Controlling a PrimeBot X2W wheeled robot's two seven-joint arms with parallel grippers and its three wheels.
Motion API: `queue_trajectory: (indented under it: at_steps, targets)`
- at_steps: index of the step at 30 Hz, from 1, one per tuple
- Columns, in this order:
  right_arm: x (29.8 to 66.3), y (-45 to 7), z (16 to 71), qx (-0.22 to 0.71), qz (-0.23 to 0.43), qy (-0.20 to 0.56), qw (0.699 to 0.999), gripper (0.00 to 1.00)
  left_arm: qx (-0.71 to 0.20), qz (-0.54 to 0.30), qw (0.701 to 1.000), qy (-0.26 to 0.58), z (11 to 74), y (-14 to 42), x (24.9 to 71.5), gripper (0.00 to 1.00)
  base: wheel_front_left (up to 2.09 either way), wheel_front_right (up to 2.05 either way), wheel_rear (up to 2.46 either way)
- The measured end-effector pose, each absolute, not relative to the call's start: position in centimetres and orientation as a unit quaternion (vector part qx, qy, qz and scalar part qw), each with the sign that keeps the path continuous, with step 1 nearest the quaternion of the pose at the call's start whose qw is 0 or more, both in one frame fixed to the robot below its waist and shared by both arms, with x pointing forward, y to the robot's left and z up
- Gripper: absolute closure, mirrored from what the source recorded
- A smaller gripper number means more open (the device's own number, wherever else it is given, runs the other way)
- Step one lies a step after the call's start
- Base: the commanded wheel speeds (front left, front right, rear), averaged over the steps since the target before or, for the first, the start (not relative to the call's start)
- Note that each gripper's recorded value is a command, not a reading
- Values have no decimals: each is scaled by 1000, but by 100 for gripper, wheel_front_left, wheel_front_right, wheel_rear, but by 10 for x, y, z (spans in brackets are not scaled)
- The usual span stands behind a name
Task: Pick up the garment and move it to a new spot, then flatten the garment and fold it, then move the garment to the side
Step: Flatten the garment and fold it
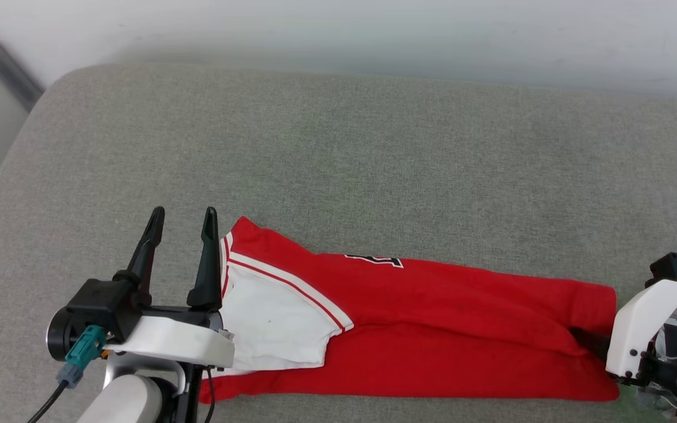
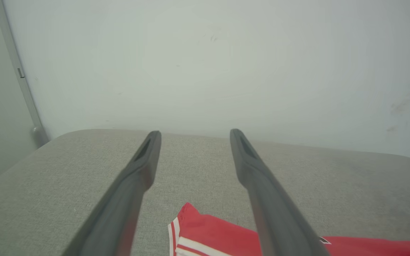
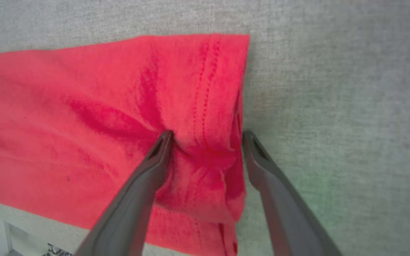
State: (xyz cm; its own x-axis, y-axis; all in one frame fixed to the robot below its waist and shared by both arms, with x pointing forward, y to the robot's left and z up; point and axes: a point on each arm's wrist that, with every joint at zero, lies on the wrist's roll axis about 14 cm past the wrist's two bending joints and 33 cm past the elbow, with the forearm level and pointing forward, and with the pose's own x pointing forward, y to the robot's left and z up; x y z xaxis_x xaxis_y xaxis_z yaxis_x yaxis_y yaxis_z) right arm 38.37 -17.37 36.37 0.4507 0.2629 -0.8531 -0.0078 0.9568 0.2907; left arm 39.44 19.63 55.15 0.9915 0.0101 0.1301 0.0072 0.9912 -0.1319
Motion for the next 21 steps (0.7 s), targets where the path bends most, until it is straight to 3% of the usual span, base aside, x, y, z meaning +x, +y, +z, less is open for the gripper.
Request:
queue_trajectory:
  at_steps: [1,2,13,21]
  targets:
    - [383,-173,364,124,81,517,843,95,-65,0,996,-65,551,196,393,0,0,0,0]
    - [382,-172,365,126,82,517,842,100,-63,-1,996,-65,551,195,391,0,0,0,0]
    - [382,-186,408,119,80,456,879,100,-60,-29,996,-63,554,176,374,0,0,0,0]
    - [362,-257,433,145,-11,415,898,100,-62,-58,995,-50,550,157,371,0,0,0,0]
